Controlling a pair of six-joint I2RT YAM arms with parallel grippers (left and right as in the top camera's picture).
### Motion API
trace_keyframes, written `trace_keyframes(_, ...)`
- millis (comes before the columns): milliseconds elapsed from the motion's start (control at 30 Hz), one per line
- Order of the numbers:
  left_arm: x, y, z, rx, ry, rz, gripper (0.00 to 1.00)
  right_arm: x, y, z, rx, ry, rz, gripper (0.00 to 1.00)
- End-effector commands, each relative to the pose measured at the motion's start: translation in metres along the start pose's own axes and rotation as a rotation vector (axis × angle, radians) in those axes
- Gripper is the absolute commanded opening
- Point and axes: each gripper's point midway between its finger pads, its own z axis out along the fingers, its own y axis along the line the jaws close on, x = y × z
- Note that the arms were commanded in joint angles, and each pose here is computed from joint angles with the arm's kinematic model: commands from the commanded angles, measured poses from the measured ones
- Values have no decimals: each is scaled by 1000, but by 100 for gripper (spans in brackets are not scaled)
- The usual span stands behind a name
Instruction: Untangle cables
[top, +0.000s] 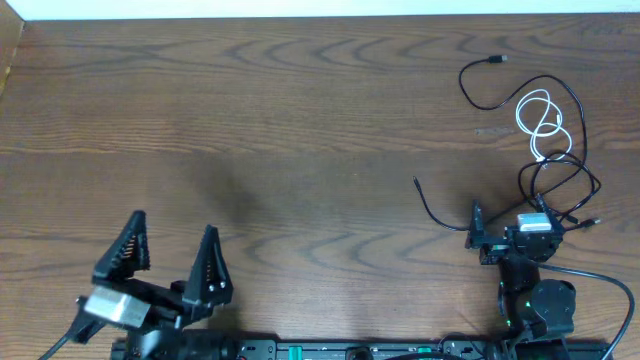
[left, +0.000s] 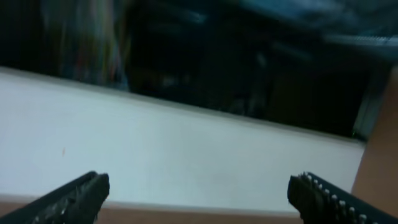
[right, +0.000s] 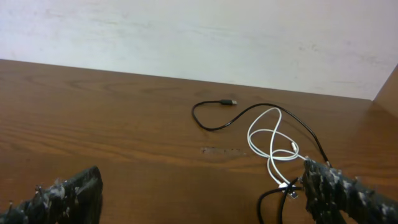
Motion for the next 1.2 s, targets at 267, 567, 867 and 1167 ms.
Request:
trace_keyframes(267, -41, -14, -4, 53, -176, 48, 98, -1, 2, 0, -9, -5, -13, 99)
trace_keyframes(567, -6, 1, 7, 30, -106, 33, 98, -1, 2, 0, -9, -5, -13, 99)
trace_keyframes(867, 72, 30, 21, -23, 54, -2, 98, -1, 2, 0, -9, -5, -14, 99)
trace_keyframes(1167, 155, 51, 21, -50, 218, -43, 98, -1, 2, 0, -9, -5, -14, 99)
